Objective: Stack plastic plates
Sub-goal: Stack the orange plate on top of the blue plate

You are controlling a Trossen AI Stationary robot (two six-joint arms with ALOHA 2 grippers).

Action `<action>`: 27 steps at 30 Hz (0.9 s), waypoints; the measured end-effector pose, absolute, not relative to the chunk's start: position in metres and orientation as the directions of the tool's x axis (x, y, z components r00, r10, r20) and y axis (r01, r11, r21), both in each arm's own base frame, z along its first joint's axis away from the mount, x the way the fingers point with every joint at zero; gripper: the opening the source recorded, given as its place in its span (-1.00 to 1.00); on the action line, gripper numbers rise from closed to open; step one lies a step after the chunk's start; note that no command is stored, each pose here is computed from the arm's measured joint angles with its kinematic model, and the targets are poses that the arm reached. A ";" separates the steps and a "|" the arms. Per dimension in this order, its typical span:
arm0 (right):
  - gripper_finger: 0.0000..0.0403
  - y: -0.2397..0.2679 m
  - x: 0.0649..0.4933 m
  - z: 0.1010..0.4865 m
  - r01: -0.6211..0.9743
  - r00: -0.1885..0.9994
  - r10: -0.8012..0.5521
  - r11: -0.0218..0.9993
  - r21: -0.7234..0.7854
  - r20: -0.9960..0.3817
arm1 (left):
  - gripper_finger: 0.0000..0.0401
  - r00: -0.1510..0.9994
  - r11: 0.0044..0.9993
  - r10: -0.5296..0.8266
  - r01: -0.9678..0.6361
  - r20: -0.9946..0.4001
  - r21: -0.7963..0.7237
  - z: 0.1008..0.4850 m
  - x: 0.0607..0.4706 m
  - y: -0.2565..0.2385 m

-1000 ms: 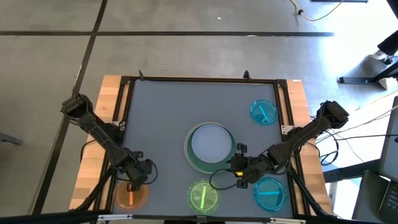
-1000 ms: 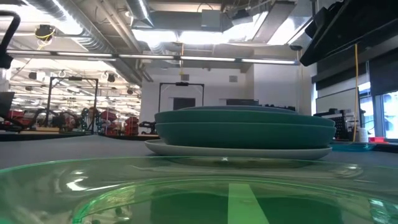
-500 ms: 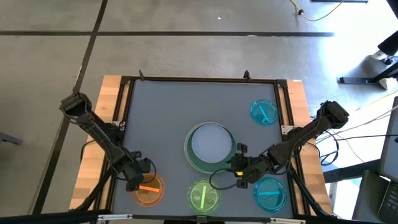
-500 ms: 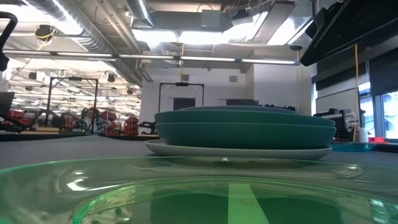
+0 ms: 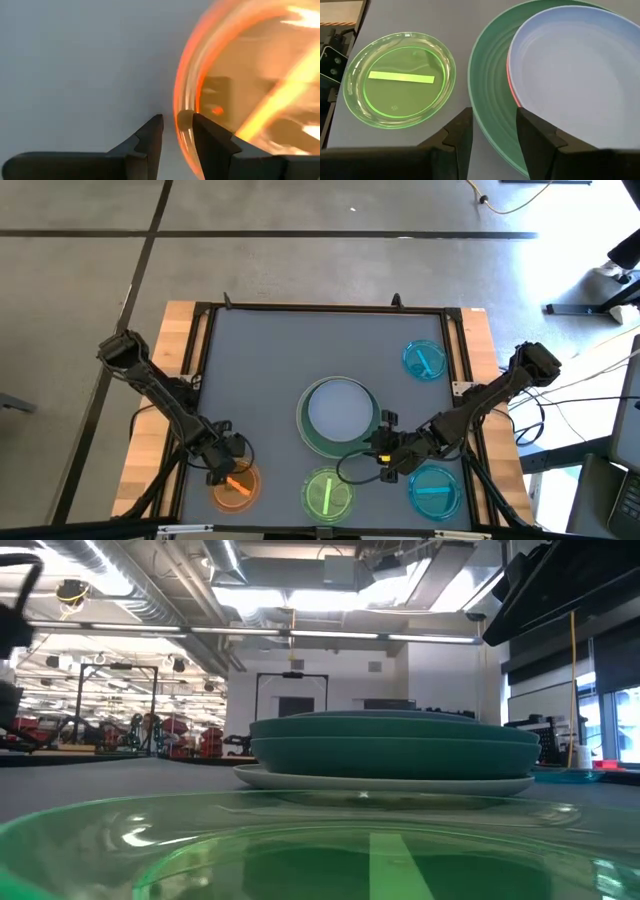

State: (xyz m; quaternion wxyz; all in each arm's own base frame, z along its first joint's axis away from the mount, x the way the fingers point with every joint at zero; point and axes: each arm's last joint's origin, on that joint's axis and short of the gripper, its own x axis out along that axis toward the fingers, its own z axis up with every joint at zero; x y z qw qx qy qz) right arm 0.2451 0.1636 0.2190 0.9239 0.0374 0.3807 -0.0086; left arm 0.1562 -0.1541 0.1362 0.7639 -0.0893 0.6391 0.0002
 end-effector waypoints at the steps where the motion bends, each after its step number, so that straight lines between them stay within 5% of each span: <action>1: -0.30 0.164 0.245 0.219 0.044 0.710 0.012 0.997 0.062 -0.704 | -0.48 0.193 0.985 -0.104 -0.113 -0.976 -0.127 0.136 0.158 -0.153; 7: -0.30 0.164 0.245 0.219 0.045 0.710 0.013 0.997 0.063 -0.704 | -0.52 0.192 0.985 -0.141 -0.072 -0.971 -0.157 0.136 0.164 -0.149; 17: -0.30 0.164 0.245 0.219 0.045 0.710 0.013 0.997 0.063 -0.704 | -0.97 0.195 0.984 -0.167 -0.031 -0.967 -0.176 0.137 0.167 -0.148; 27: -0.30 0.164 0.245 0.219 0.040 0.707 0.021 0.997 0.070 -0.707 | -0.99 0.257 0.988 -0.153 0.003 -0.954 -0.157 0.150 0.187 -0.143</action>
